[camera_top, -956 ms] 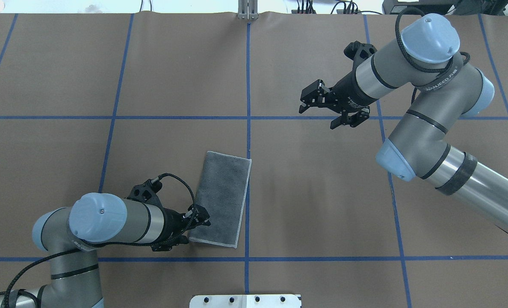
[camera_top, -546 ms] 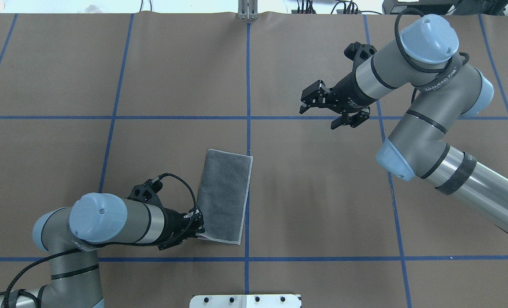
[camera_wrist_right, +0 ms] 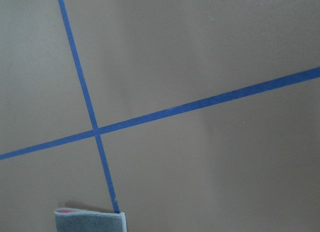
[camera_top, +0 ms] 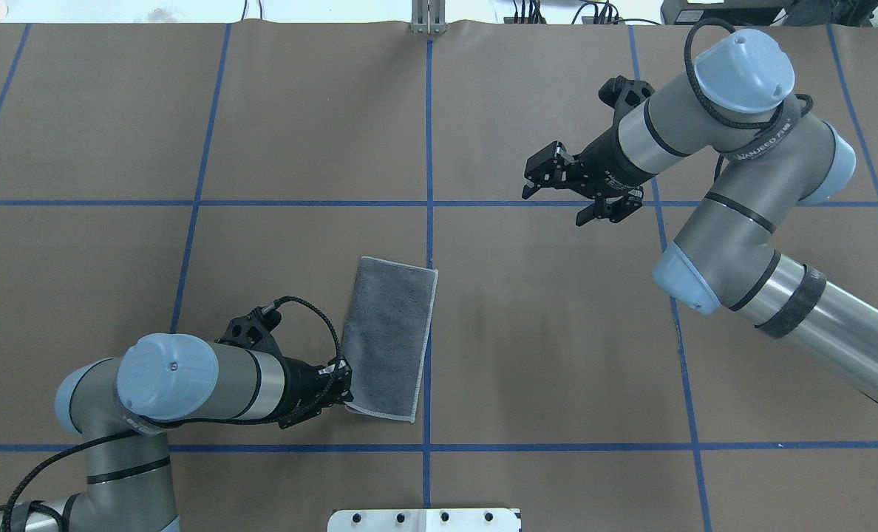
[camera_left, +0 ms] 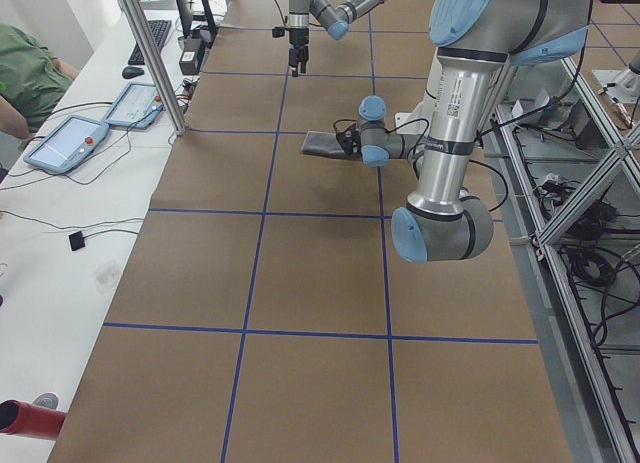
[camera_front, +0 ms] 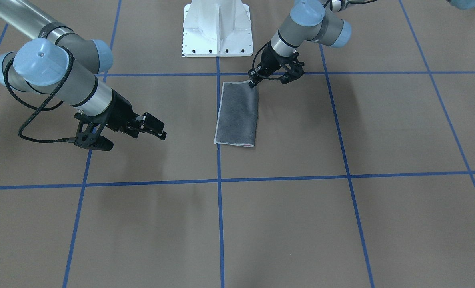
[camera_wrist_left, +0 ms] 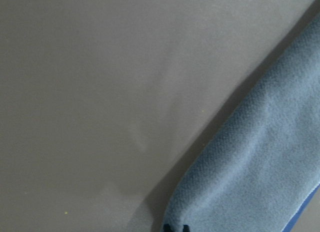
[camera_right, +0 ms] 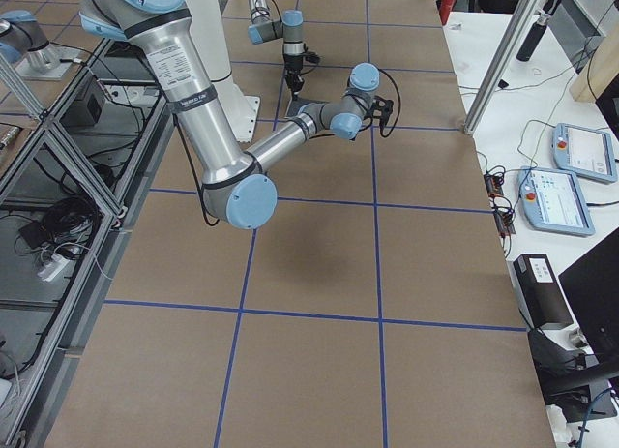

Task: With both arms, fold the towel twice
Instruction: 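Lift the near end with the left gripper and fold it toward the far end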

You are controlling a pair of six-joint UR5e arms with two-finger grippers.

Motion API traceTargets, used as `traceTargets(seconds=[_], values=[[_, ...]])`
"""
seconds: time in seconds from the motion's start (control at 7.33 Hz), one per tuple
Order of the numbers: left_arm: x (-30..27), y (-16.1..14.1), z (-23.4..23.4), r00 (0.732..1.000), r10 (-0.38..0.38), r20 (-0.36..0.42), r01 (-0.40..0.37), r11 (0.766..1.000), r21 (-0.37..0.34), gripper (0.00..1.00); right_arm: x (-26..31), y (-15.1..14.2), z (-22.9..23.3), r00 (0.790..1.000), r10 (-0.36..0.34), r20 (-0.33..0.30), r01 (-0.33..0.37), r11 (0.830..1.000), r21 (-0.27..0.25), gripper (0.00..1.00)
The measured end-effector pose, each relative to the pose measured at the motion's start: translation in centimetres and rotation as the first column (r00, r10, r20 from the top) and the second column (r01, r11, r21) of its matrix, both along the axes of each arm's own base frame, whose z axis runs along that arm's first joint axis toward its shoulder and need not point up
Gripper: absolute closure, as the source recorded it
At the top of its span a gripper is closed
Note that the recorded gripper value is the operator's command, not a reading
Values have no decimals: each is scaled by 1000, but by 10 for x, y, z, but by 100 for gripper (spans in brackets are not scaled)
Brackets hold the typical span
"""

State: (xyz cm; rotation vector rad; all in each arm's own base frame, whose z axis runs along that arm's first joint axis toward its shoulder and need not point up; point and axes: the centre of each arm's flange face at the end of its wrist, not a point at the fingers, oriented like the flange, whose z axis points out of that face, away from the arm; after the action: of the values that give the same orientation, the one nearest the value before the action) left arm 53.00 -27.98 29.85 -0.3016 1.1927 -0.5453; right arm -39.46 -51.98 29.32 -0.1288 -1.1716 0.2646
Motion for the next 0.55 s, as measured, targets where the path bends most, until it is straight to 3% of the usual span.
traceTargets(seconds=[0.55], values=[[12, -22, -52, 999, -39, 25, 40, 999, -36, 100, -2, 0, 4, 1000, -1, -6, 1, 1000, -5, 0]])
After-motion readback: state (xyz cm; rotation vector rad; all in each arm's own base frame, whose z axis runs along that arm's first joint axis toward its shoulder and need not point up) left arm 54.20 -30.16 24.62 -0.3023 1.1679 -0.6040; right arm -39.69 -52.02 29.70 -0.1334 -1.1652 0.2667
